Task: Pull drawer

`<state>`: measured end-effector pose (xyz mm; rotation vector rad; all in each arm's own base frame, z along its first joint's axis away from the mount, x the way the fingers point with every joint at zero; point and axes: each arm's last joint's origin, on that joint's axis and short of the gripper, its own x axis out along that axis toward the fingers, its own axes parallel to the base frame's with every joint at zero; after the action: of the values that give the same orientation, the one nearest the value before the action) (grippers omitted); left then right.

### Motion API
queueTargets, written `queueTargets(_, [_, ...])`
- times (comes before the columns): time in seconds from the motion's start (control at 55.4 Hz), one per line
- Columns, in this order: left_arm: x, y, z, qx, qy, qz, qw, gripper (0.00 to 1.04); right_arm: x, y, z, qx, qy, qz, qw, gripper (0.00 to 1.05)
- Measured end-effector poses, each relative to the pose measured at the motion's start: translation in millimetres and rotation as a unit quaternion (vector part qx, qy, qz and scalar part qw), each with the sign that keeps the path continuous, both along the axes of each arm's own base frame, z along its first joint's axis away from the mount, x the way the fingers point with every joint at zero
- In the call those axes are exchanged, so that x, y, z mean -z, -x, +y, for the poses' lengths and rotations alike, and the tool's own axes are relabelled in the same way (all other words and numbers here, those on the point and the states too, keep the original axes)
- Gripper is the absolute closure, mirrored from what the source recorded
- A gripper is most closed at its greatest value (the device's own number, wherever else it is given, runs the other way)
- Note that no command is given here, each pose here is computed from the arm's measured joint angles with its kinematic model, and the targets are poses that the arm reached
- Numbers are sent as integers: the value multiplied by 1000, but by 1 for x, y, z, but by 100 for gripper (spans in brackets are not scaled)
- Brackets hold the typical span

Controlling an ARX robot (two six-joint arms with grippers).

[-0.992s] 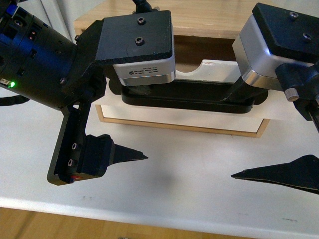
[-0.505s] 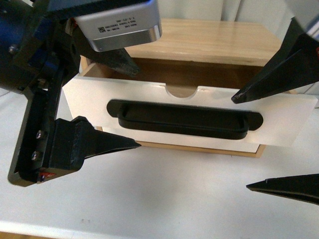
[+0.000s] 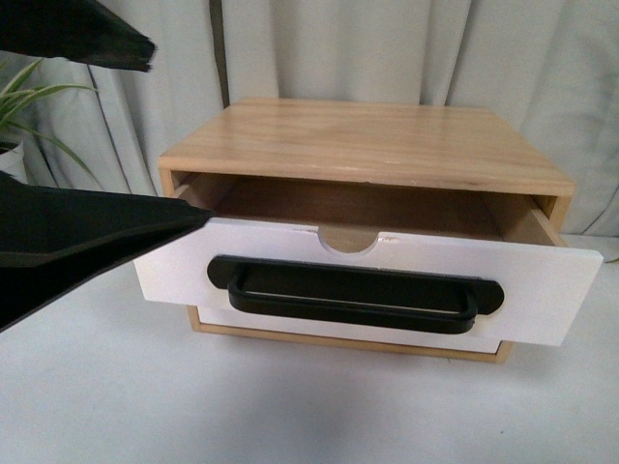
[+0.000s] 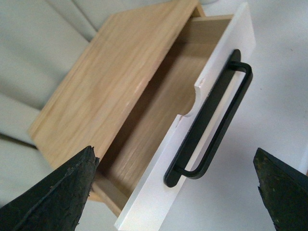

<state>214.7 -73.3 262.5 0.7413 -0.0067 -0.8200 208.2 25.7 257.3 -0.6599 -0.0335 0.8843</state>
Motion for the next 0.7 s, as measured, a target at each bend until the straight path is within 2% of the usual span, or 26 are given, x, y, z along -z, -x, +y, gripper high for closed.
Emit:
queueTargets(0.217, [14, 36, 22, -74, 71, -15, 995, 6, 9, 35, -20, 81, -81, -37, 993, 9])
queueTargets(0.307, [25, 49, 32, -126, 86, -26, 988, 6, 19, 51, -25, 119, -109, -36, 986, 9])
queueTargets(0.361, [30, 56, 38, -166, 103, -31, 980, 6, 25, 60, -27, 142, -125, -34, 981, 9])
queueTargets(0.397, [35, 63, 43, -208, 123, -41, 970, 6, 31, 68, -30, 176, -148, -27, 973, 9])
queueTargets(0.487, [47, 83, 48, -256, 193, -54, 946, 6, 41, 80, -36, 239, -191, -17, 952, 9])
queueTargets(0.577, [48, 90, 49, -269, 237, -57, 932, 6, 39, 82, -38, 252, -212, -13, 944, 9])
queueTargets(0.704, [49, 90, 49, -271, 248, -50, 929, 6, 39, 82, -38, 256, -220, -8, 941, 9])
